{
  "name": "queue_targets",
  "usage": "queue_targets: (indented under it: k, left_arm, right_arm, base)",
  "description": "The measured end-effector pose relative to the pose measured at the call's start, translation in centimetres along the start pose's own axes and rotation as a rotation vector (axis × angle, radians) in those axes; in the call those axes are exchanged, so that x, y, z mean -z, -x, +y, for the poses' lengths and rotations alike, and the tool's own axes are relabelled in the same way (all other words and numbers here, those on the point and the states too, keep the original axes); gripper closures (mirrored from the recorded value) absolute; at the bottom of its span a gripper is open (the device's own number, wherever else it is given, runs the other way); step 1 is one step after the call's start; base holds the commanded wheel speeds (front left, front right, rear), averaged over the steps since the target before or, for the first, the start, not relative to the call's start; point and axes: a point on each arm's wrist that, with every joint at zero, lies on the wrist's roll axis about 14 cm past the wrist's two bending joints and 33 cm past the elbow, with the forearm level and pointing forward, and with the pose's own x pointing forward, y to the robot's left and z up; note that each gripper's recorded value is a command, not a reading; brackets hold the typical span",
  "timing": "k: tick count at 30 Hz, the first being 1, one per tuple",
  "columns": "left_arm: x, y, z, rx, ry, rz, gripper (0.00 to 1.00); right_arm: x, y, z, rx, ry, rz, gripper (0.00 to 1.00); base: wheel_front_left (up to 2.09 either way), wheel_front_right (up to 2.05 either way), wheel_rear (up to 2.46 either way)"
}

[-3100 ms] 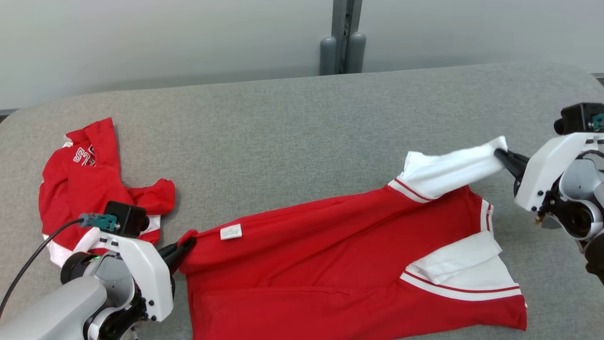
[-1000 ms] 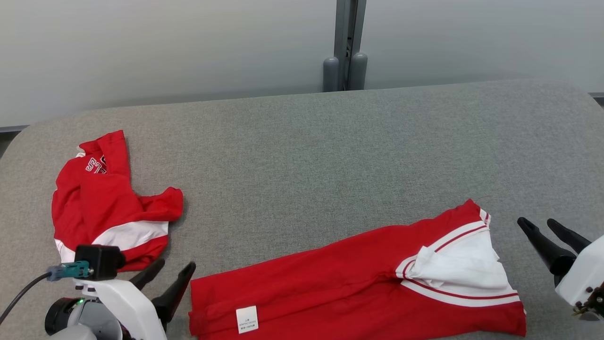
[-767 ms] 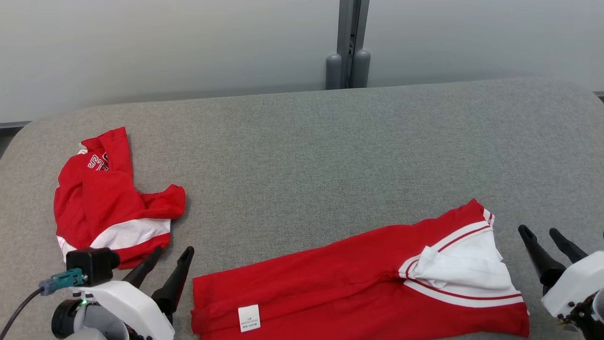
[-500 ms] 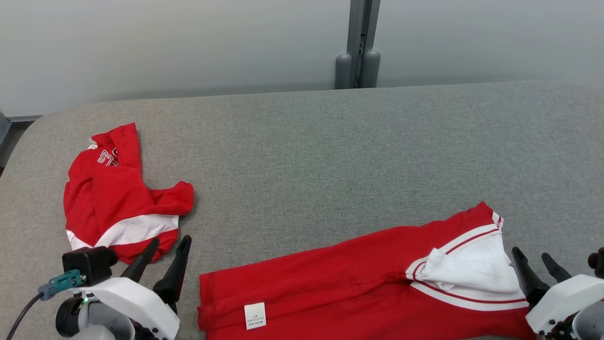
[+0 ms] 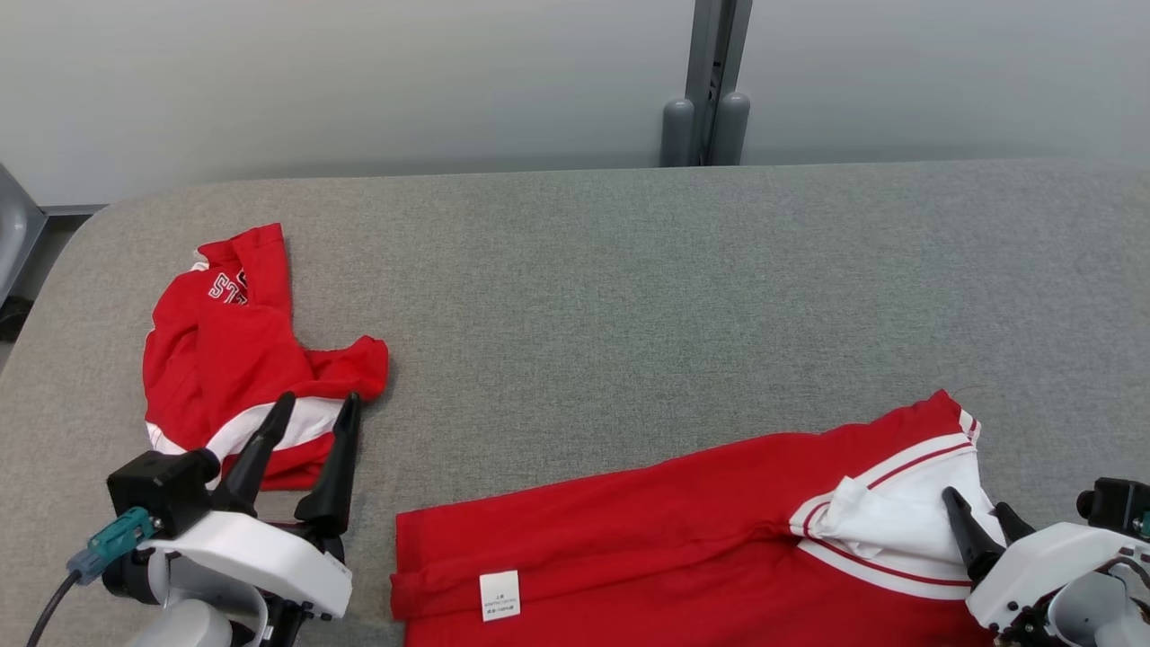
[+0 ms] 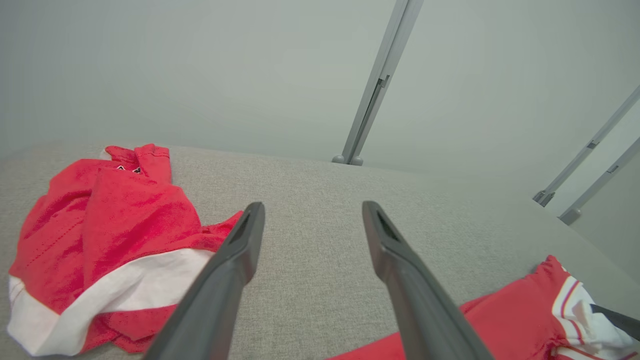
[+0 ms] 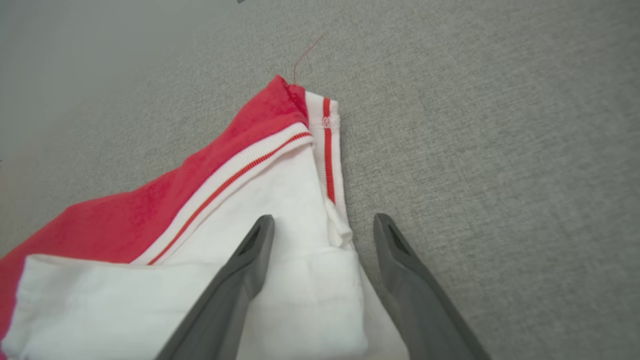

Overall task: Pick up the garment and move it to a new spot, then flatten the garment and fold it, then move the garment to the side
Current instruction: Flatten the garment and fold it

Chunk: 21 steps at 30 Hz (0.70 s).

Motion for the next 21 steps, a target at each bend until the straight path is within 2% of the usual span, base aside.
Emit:
queue_targets:
  k: [6,15,16,17,18,21]
  left_arm:
    - [-1.8,0.3,1.1,-0.044,-0.021,-0.099,0.00]
    - [-1.1,1.2,2.1,-0.069,0.001,-0.108,0.00]
    - [-1.0,1.2,2.2,-0.072,0.003,-0.109,0.00]
    - [-1.0,1.2,2.1,-0.069,0.004,-0.110,0.00]
    - [-0.9,1.2,2.1,-0.069,0.005,-0.110,0.00]
    - [-0.8,1.3,2.1,-0.068,0.012,-0.110,0.00]
  right_arm:
    - [0.7,-0.7,0.2,0.001,-0.026,0.005,0.00]
    - [2.3,-1.5,1.4,-0.027,-0.031,0.105,0.00]
    - [2.3,-1.6,1.6,-0.034,-0.030,0.111,0.21]
    - [2.3,-1.6,1.7,-0.039,-0.029,0.114,0.67]
    - [2.3,-1.7,1.9,-0.044,-0.027,0.117,1.00]
    - [2.0,-1.8,2.8,-0.070,-0.016,0.112,1.00]
  base:
    - [0.00,0.00,0.00]
    - [0.00,0.00,0.00]
    - [0.00,0.00,0.00]
    - [0.00,0.00,0.00]
    - [0.00,0.00,0.00]
    - [0.00,0.00,0.00]
